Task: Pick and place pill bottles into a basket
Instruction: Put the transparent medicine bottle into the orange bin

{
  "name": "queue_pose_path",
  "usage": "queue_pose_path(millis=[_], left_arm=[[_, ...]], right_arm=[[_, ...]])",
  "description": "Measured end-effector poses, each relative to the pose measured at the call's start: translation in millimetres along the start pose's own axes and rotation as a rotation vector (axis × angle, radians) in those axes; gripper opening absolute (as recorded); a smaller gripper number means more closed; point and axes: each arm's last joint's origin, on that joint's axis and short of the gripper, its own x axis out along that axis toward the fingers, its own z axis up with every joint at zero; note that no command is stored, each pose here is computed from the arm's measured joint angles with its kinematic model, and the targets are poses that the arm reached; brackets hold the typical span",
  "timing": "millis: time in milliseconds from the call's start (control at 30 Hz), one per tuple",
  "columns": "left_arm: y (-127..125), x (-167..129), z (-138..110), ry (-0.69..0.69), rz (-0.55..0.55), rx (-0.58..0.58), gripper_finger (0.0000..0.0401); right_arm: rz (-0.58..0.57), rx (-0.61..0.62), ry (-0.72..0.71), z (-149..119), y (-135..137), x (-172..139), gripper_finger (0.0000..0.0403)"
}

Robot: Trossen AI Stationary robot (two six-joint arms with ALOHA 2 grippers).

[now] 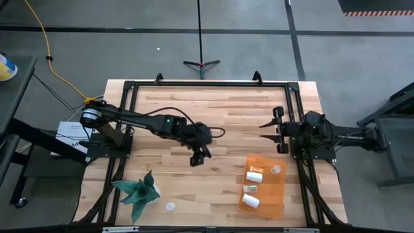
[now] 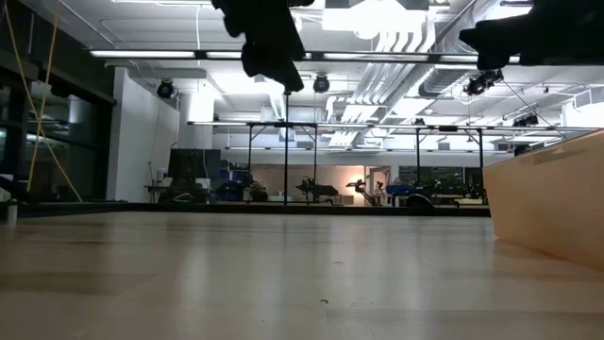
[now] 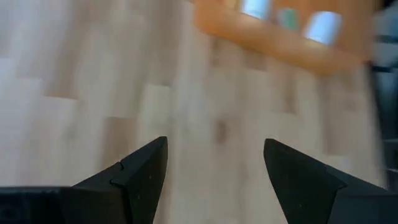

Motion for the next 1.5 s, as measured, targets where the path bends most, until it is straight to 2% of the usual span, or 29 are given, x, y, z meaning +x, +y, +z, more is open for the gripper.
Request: queue_pose_path(millis=[100, 333, 600, 900, 1100, 1300, 1500], left_arm=[[-12, 0, -4, 0.038, -0.084, -0.030, 0.0298], [-54, 1, -20, 0.099, -0.148, -0.076, 0.0298], [-106, -1, -42, 0.126, -0.166, -0.123, 0.0298], [-149, 18, -74, 0.280, -0.203, -0.137, 0.0298], [-165, 16, -89, 0.416, -0.137, -0.172, 0.0298], [-181, 16, -103, 0.424, -0.068, -0.228, 0.0298], [-197, 18, -124, 0.464, -0.048, -0.165, 0.0298]], right_arm=[[-0.012, -0.010, 0.014, -1, -1, 0, 0.0151], [-0.014, -0.021, 0.022, -2, -1, 0, 0.0147], [-0.014, -0.020, 0.023, -2, -1, 0, 0.0145], [-0.011, 0.001, 0.031, -3, -1, 0, 0.0145], [-0.009, 0.079, 0.044, -4, -1, 0, 0.0148], [-0.008, 0.161, 0.056, -6, 0, 0, 0.0150], [-0.011, 0.170, 0.049, -5, -1, 0, 0.0150]])
